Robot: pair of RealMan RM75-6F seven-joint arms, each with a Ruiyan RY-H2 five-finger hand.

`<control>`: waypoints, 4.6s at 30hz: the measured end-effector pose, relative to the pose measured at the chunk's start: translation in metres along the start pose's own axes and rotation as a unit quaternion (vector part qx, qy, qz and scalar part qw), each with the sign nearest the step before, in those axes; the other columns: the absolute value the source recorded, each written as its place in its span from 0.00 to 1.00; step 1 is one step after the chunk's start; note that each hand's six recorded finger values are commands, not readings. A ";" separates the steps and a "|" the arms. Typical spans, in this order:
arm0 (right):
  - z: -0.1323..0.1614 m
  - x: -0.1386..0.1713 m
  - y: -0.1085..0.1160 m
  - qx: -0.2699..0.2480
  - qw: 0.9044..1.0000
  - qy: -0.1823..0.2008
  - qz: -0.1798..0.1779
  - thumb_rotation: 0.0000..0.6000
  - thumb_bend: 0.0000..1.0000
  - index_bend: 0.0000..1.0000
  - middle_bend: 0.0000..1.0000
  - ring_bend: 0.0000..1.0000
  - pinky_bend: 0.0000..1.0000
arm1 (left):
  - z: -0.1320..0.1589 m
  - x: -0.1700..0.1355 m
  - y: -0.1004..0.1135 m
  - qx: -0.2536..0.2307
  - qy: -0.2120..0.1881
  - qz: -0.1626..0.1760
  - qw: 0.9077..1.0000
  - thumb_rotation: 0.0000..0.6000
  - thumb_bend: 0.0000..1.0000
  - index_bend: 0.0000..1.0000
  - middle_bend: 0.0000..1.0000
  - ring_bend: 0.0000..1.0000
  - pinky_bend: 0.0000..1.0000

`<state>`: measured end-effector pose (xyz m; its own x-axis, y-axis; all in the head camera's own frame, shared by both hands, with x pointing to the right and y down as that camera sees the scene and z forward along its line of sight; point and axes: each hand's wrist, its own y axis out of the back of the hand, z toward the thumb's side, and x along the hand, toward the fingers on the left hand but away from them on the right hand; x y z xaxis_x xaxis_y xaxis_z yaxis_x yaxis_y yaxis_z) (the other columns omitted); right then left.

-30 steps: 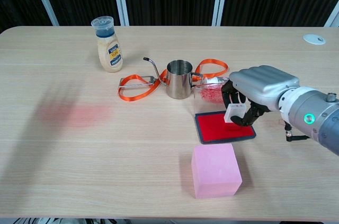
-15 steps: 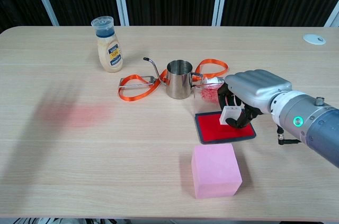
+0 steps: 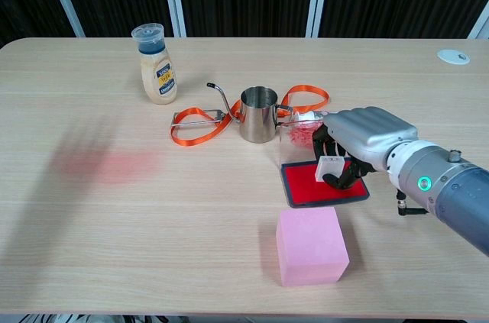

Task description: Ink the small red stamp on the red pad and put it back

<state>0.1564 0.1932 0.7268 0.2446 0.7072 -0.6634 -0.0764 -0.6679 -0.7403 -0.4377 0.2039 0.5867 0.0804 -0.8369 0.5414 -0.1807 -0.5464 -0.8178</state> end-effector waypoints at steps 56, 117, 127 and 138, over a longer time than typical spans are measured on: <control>0.000 0.004 0.013 -0.008 1.000 -0.003 -0.021 1.00 0.62 0.78 0.62 0.43 0.39 | 0.000 0.000 0.001 -0.003 0.000 0.000 1.000 1.00 0.04 0.00 0.00 0.00 0.00; -0.143 0.016 0.010 -0.013 0.998 -0.064 -0.022 1.00 0.52 0.77 0.55 0.39 0.39 | -0.002 -0.001 -0.006 0.017 0.019 -0.001 1.000 1.00 0.04 0.00 0.00 0.00 0.00; -0.150 0.016 0.011 -0.013 0.997 -0.071 -0.024 1.00 0.47 0.76 0.52 0.38 0.39 | -0.003 -0.001 -0.007 0.019 0.022 -0.001 1.000 1.00 0.04 0.00 0.00 0.00 0.00; -0.151 0.017 0.005 -0.014 0.997 -0.074 -0.020 1.00 0.45 0.75 0.51 0.38 0.39 | -0.003 -0.001 -0.007 0.020 0.023 0.000 1.000 1.00 0.04 0.00 0.00 0.00 0.00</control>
<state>0.3057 0.1668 0.7287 0.1011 0.7583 -0.6441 -0.0412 -0.6436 -0.7642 -0.4395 0.2084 0.5926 0.0358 -0.8350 0.5490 -0.1418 -0.5481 -0.8243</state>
